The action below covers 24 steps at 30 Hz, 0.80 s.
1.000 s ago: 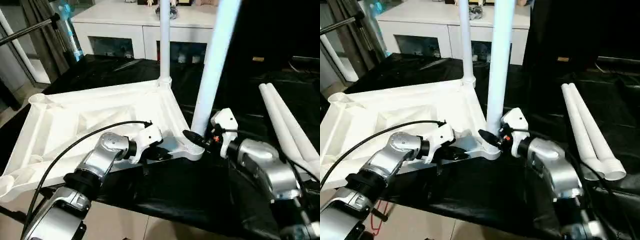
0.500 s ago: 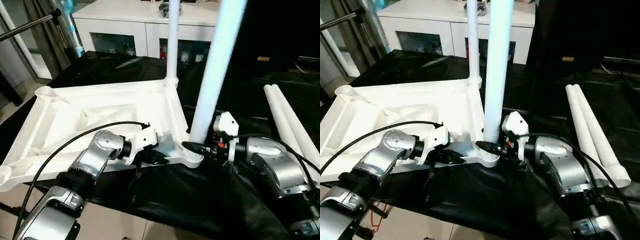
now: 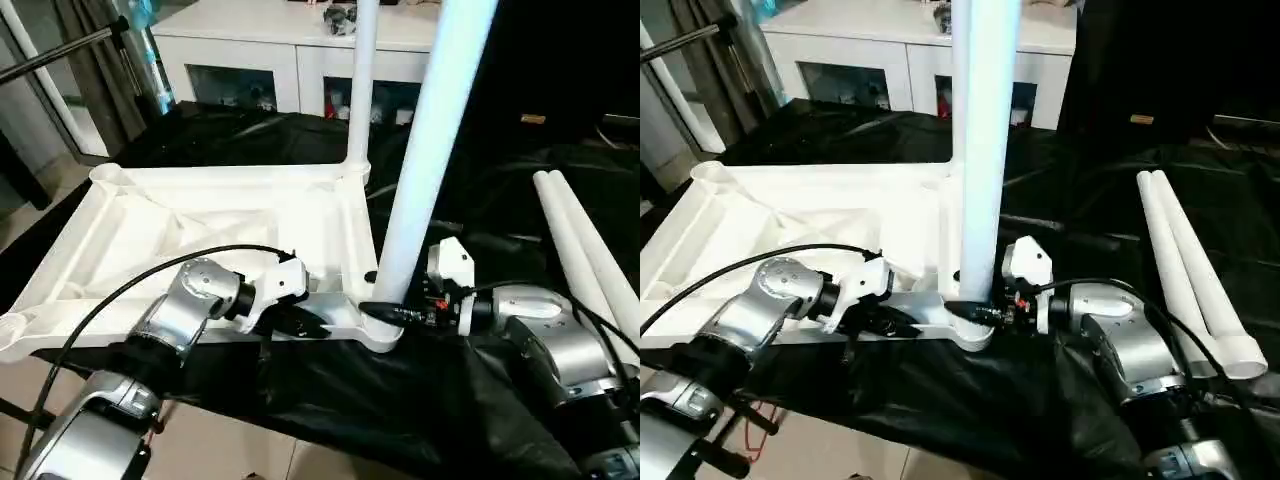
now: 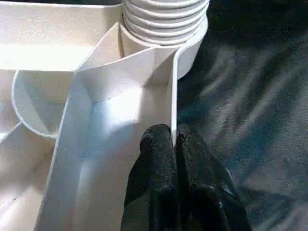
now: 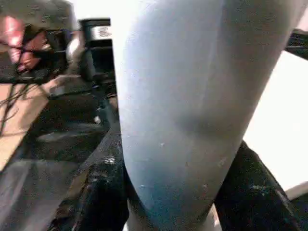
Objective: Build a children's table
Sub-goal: Rotate leg to tighten
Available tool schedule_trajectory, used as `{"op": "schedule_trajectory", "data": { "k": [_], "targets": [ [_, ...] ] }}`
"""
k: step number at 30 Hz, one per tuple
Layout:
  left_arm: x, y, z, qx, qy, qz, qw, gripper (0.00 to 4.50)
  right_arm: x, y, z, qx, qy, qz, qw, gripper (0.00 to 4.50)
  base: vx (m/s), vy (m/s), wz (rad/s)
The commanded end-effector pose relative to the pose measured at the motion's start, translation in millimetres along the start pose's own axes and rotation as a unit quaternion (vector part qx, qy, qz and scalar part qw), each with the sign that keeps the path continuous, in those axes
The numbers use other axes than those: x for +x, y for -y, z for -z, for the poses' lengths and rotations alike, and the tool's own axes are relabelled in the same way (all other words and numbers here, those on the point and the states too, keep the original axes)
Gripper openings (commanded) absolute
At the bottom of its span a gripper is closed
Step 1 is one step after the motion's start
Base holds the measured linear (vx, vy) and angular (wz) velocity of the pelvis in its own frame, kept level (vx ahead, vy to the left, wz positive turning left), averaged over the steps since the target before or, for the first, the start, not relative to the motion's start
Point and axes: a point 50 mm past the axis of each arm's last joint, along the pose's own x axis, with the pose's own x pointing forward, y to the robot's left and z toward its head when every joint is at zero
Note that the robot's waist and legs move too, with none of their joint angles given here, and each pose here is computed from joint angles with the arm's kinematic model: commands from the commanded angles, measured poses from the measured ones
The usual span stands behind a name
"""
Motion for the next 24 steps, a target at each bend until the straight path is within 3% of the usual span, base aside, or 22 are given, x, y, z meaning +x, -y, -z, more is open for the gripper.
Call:
{"op": "schedule_trajectory", "data": {
  "k": [1, 3, 4, 6, 13, 19, 24],
  "targets": [
    [0, -15.0, -23.2, 0.012, 0.034, -0.062, 0.997, 0.00, 8.4, -12.9, 42.8, 0.076, -0.074, 0.005, 0.994, 1.86, 0.000, 0.000, 0.00],
    [3, -18.8, -27.1, 0.000, 0.043, -0.087, 0.995, 0.00, 12.0, -5.2, 45.4, 0.084, -0.077, 0.052, 0.992, 1.86, 0.000, 0.000, 0.00],
    [9, -25.6, -32.3, -0.032, 0.052, -0.130, 0.990, 0.00, 18.4, 7.7, 50.8, 0.094, -0.087, 0.135, 0.983, 1.86, 0.000, 0.000, 0.00],
    [15, -32.0, -36.4, -0.053, 0.047, -0.173, 0.982, 0.00, 24.0, 15.7, 55.6, 0.119, -0.091, 0.195, 0.969, 1.86, -0.031, 0.010, -0.05],
    [47, -37.4, -52.5, -0.101, 0.023, -0.248, 0.963, 0.00, 61.5, 19.9, 64.1, 0.188, -0.117, 0.287, 0.932, 1.86, 0.000, 0.000, 0.00],
    [51, -35.2, -51.2, -0.108, 0.024, -0.245, 0.963, 0.00, 73.9, 18.2, 61.7, 0.204, -0.118, 0.279, 0.931, 1.86, 0.000, 0.000, 0.00],
    [49, -35.2, -49.6, -0.105, 0.021, -0.241, 0.965, 0.00, 76.7, 16.9, 62.7, 0.190, -0.139, 0.267, 0.934, 1.86, 0.000, 0.000, 0.00]
  ]
}}
